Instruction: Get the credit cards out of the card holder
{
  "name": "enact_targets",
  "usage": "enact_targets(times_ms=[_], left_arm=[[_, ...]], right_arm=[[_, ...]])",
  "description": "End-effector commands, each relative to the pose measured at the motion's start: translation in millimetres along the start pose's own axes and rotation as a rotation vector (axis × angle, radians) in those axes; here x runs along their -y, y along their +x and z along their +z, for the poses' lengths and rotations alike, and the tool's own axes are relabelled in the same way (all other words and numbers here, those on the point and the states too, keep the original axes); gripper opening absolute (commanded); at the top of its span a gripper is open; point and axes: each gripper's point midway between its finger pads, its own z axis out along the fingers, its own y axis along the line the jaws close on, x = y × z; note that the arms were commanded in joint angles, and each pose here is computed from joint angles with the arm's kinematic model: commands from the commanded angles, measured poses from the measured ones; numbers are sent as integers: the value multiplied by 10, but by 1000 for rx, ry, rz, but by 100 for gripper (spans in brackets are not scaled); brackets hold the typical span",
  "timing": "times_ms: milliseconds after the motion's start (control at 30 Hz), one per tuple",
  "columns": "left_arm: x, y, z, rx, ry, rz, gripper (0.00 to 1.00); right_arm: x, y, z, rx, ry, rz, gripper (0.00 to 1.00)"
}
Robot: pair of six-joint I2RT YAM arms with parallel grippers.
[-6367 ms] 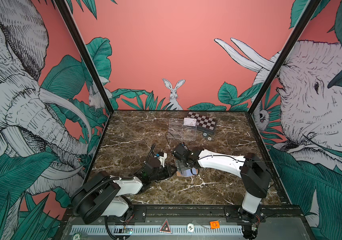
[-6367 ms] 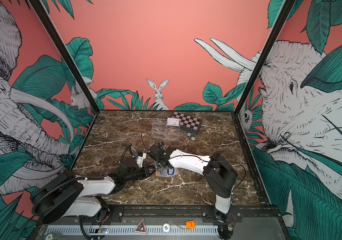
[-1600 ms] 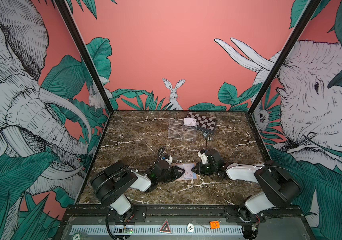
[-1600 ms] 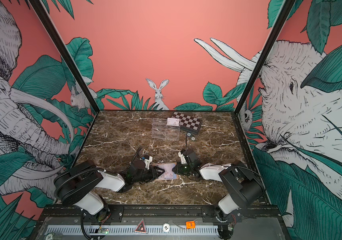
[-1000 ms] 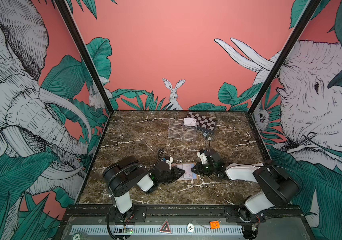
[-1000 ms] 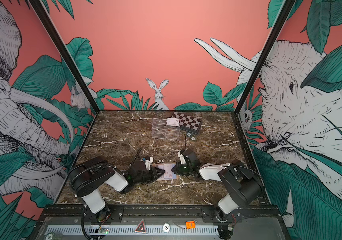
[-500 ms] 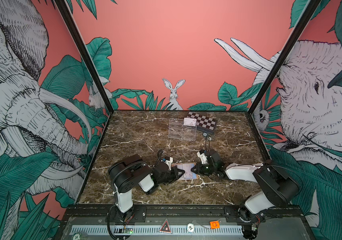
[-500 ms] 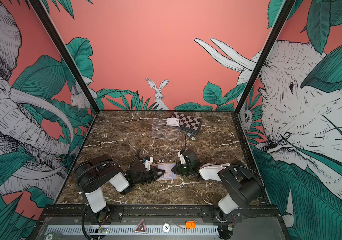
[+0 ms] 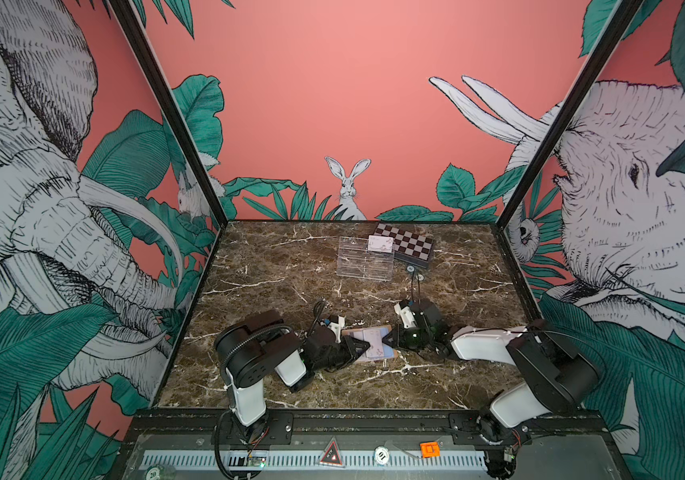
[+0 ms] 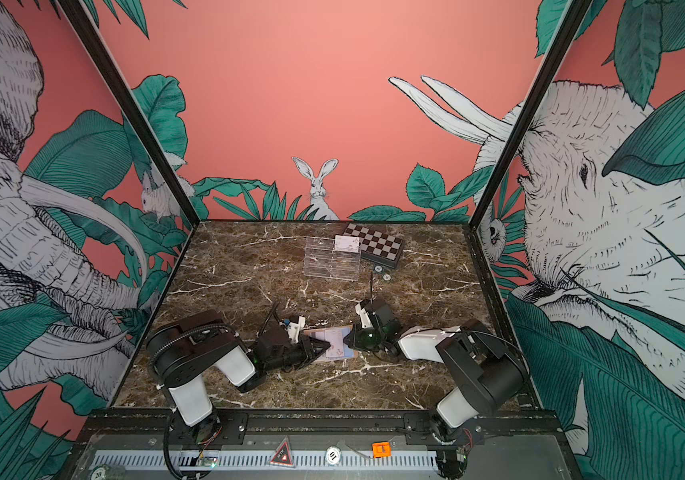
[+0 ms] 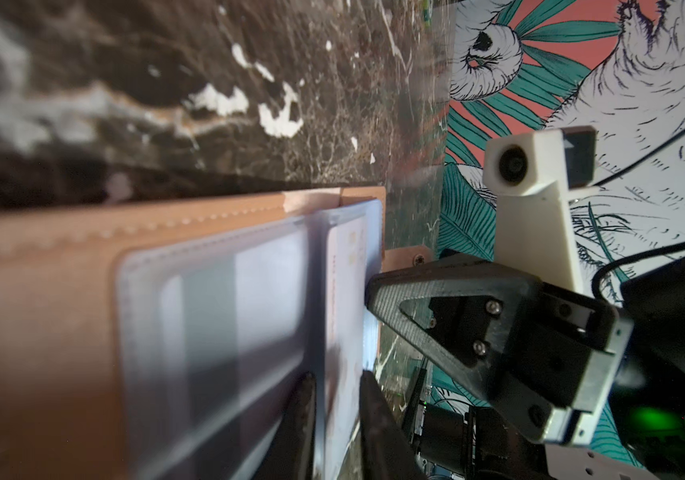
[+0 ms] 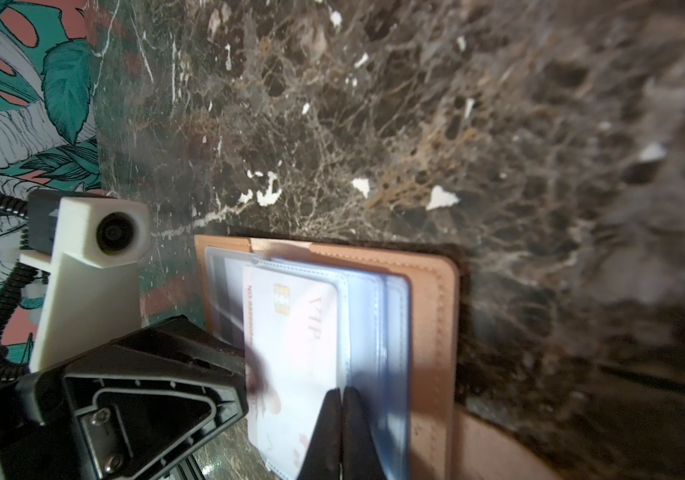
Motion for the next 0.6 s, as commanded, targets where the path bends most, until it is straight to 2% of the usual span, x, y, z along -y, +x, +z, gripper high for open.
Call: enact_targets(times_ms=[0, 333, 467, 567], left_arm=[[-85, 38, -52, -3, -37, 1, 21], [-49, 53, -36, -16, -23, 11, 10], [-39, 55, -35, -15, -11, 8, 0], [-101, 65, -78, -10, -32, 5, 0]], right_arm=[[95, 80, 26, -21, 35, 2, 0], [87, 71, 24, -20, 35, 1, 0], [89, 73, 19, -20, 37, 0, 0], [99, 87, 22, -24, 40, 1, 0]])
